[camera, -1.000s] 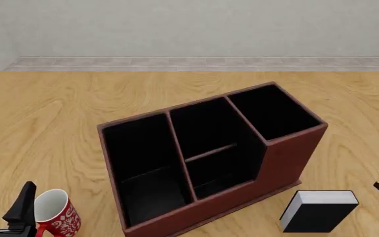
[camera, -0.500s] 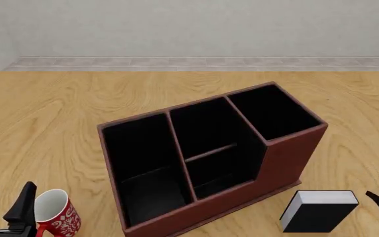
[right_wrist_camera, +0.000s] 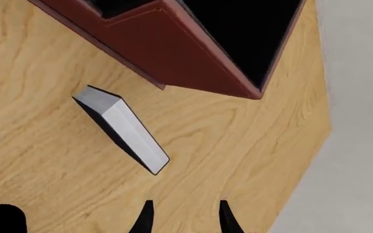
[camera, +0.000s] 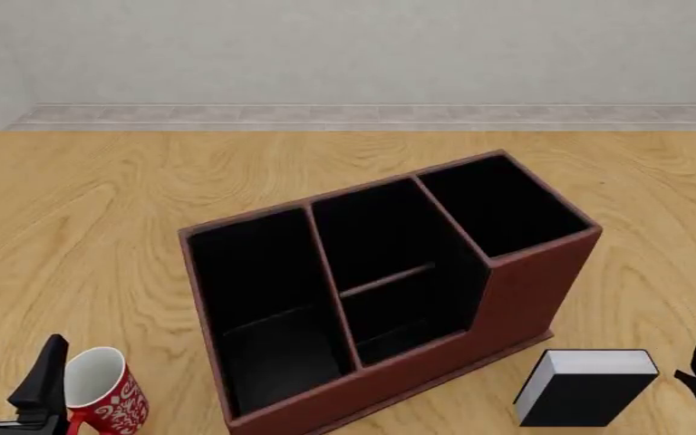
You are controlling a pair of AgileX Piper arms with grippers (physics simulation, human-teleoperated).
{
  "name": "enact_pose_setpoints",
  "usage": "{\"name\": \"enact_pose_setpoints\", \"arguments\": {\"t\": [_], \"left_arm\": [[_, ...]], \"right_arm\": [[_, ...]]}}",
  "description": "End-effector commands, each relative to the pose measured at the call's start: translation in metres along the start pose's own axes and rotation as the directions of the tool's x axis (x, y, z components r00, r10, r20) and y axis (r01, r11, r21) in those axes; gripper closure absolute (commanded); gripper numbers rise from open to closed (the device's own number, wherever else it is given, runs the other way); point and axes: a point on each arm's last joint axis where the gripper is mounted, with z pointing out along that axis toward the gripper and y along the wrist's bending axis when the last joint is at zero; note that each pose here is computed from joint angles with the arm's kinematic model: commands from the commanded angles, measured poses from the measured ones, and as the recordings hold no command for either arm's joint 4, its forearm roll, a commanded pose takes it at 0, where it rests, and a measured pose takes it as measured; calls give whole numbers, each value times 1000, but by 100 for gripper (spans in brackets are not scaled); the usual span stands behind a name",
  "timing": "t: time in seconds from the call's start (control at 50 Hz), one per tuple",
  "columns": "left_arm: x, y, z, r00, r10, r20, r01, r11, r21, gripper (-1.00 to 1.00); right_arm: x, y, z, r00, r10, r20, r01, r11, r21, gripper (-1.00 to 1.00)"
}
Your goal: Pick up the book and place it in the right compartment of the caddy.
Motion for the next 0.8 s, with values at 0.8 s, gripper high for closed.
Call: {"name": "enact_pose_setpoints", "arguments": {"t": [0.8], "left_arm": [[2, 0, -1, 1000, 10, -16, -10, 1000, -4, -100]], "right_arm": [[7, 21, 59, 994, -106, -12, 105, 993, -54, -100]]}}
